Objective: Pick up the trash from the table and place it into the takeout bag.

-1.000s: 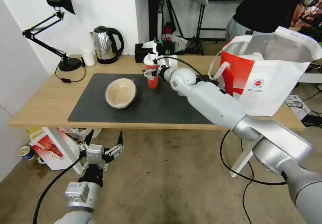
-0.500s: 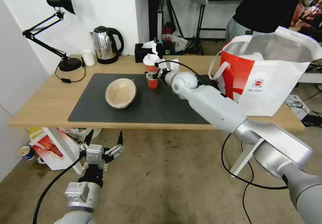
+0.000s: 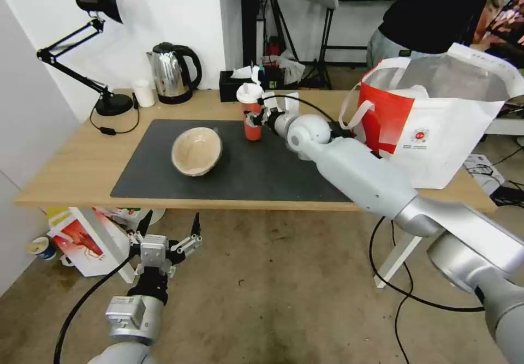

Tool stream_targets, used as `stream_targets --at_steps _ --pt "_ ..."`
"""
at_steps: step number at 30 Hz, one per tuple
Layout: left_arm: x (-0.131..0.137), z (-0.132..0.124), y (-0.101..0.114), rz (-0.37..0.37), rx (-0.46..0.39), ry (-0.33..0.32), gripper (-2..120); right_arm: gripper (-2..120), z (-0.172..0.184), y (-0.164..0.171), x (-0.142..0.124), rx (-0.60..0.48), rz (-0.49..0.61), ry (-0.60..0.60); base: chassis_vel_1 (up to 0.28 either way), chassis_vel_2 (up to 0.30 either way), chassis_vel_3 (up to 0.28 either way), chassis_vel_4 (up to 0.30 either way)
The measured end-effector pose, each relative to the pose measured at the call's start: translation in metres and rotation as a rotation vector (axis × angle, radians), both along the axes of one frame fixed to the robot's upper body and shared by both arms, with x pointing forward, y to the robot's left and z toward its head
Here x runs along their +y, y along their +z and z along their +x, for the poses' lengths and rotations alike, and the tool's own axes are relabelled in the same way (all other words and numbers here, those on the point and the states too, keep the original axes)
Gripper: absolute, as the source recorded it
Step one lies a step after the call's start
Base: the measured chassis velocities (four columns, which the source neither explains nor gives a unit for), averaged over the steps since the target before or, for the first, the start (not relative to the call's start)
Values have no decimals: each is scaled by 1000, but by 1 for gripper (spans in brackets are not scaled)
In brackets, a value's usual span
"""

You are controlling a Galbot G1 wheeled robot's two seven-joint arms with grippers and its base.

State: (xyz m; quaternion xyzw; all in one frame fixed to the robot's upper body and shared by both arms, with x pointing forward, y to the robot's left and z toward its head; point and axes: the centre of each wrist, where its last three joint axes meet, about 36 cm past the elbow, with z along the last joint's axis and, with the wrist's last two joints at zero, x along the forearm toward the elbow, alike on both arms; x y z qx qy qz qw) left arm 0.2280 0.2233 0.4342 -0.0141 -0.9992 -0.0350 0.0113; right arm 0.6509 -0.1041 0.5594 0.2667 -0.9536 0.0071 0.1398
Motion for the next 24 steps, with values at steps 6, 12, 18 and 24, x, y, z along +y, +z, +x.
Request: stream_targets --at_steps 6,12,18,24 --pt "0 0 0 0 0 0 100 8 -17 41 -4 -51 49 25 0 0 0 0" --pt "0 0 0 0 0 0 100 8 -28 83 -17 -112 56 14 0 0 0 0" --pt "0 0 0 0 0 0 100 8 -43 154 -52 -168 64 -49 0 0 0 0" --pt "0 0 0 0 0 0 100 8 -64 206 -79 -201 84 -101 0 0 0 0"
